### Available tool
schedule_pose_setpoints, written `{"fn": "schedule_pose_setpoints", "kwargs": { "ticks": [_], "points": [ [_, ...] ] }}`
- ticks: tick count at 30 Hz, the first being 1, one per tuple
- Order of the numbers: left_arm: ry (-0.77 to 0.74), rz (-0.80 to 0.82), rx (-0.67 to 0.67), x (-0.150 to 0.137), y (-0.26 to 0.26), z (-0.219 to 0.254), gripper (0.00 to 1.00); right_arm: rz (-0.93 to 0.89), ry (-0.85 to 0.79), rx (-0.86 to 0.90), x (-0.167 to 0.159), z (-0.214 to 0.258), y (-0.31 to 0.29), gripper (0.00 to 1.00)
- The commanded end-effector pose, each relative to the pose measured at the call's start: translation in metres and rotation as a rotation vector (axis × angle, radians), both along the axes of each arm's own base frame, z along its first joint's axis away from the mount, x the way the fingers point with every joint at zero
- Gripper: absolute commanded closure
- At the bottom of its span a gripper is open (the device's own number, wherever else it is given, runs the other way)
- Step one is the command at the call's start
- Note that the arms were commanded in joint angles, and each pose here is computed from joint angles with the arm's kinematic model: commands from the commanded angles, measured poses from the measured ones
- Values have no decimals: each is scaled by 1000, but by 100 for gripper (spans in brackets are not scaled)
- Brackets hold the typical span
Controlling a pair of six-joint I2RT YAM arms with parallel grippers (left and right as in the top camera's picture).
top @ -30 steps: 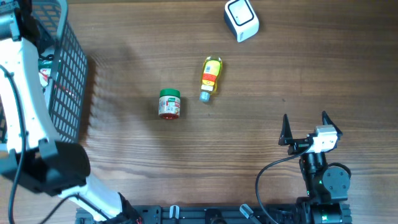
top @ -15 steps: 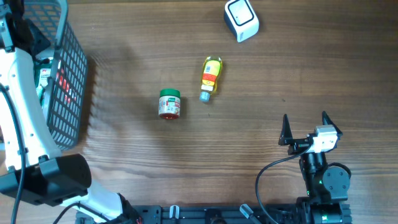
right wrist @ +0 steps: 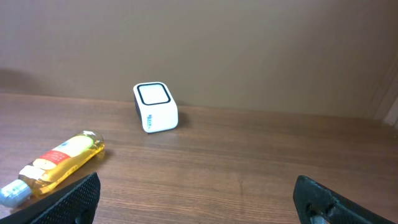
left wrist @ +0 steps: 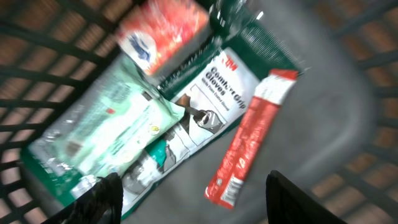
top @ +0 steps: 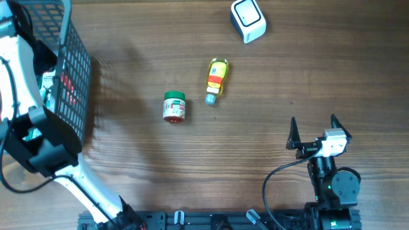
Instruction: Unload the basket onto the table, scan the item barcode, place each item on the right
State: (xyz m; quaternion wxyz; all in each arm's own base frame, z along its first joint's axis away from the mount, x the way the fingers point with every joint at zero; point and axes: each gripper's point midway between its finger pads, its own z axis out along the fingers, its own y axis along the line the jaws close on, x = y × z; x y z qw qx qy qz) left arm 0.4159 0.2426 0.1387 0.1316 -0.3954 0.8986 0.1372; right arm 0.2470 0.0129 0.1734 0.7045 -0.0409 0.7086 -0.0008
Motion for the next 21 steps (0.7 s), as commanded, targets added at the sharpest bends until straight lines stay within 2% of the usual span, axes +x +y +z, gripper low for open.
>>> {"fn": "schedule_pose_setpoints", "kwargs": {
  "ticks": [1,12,17,21],
  "points": [
    [16,-20,-74,6,-8,-26,39,-22,-10,-17,0,2,-4,0],
    [-16,-110,-259,25,-25,-73,39,-22,-10,-17,0,2,-4,0],
    [-1,-107,-270,26,-25,-86,39,-22,-10,-18,0,2,-4,0],
    [16,-105,-279,25,-25,-97,45,-22,-10,-17,0,2,-4,0]
  ]
}}
